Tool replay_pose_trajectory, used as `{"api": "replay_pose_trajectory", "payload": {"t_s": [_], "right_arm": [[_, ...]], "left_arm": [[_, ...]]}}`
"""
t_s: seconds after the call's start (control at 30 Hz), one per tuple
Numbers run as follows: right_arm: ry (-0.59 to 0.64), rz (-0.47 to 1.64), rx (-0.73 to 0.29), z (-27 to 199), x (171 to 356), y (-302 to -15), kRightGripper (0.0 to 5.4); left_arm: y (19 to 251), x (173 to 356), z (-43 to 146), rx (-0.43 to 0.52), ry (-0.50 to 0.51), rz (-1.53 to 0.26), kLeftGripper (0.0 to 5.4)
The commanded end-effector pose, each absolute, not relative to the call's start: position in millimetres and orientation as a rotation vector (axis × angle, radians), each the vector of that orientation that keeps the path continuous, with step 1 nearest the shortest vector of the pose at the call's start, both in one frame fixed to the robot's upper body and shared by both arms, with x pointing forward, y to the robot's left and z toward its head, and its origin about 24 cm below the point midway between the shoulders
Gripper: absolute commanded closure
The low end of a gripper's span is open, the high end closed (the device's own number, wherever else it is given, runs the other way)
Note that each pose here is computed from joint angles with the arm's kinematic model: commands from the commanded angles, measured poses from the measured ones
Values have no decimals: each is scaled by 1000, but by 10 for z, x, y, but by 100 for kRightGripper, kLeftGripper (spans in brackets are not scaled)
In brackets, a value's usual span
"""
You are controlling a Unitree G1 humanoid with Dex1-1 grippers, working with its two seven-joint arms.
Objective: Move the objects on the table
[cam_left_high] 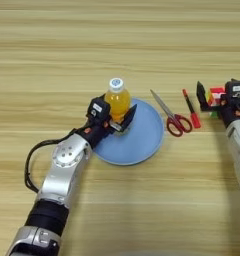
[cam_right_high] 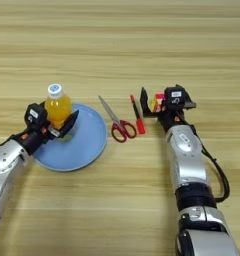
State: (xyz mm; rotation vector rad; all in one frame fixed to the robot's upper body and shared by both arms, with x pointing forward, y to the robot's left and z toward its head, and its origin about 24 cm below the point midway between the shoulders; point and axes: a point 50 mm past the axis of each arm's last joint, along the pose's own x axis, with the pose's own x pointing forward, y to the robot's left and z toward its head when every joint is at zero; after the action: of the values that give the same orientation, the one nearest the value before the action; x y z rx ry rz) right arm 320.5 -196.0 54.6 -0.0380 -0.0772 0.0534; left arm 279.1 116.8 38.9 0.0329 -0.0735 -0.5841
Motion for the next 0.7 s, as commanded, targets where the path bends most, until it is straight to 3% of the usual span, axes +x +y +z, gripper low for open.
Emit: {"api": "replay_pose_trajectory", "payload": {"t_s": [0.03,0.27,0.7], "right_arm": [[-82,61,-41,572,3216,-1943,0],[-81,61,-41,571,3216,-1944,0],[-80,64,-43,569,3216,-1941,0]], "left_arm": [[1178,2809,389,50,-63,-581,73],[1177,2812,400,49,-71,-577,2],[1152,2773,688,-53,-261,-600,2]]}}
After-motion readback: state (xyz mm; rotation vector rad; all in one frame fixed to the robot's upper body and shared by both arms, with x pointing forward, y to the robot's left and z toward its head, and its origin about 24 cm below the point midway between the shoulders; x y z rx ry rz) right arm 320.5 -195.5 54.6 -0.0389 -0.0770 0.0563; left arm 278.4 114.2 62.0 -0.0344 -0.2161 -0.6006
